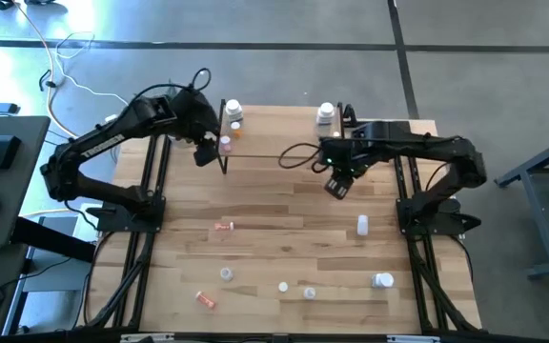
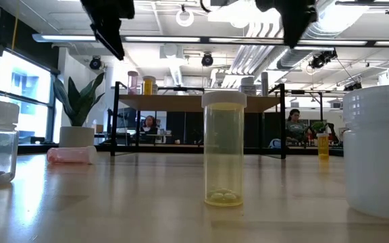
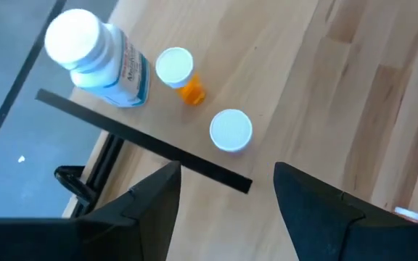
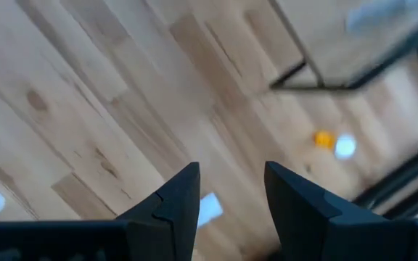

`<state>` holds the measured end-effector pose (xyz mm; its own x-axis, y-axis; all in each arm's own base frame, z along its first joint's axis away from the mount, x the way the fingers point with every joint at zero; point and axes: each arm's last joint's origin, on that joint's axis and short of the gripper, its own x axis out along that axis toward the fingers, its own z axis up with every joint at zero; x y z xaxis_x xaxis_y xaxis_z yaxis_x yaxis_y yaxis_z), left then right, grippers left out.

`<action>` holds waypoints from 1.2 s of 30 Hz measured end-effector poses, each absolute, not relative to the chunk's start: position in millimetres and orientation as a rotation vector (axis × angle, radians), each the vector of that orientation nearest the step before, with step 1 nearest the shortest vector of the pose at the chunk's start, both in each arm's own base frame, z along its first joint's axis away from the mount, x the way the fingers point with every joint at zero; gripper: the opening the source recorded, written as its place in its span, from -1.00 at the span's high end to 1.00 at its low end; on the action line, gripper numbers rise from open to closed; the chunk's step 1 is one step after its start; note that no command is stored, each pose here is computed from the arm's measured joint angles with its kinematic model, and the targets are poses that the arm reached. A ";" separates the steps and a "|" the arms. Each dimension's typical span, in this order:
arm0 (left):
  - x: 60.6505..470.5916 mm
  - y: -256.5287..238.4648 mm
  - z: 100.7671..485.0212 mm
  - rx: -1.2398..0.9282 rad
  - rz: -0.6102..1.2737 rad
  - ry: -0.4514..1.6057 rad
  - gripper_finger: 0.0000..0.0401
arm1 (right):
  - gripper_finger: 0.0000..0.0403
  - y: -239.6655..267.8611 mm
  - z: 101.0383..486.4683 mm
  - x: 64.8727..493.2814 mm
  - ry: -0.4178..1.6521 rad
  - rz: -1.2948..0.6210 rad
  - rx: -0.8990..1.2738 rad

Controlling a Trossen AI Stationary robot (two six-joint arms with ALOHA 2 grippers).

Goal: Pick and place medicine bottles onto shelf by color
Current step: Put the top white pill bottle on the shelf

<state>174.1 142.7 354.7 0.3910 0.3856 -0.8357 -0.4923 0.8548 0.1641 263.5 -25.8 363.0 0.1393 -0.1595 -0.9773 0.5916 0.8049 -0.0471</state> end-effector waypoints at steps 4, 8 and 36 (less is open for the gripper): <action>164.2 134.5 364.6 -0.111 0.576 0.977 -0.04 | 0.27 -20.2 348.4 244.0 1.301 -0.621 0.520; 157.3 128.9 371.0 -0.120 0.593 0.939 -0.04 | 0.27 -15.1 333.9 227.8 1.256 -0.680 0.677; 145.6 119.1 376.1 -0.146 0.598 0.929 -0.04 | -0.15 1.7 201.7 185.3 1.298 -0.947 1.203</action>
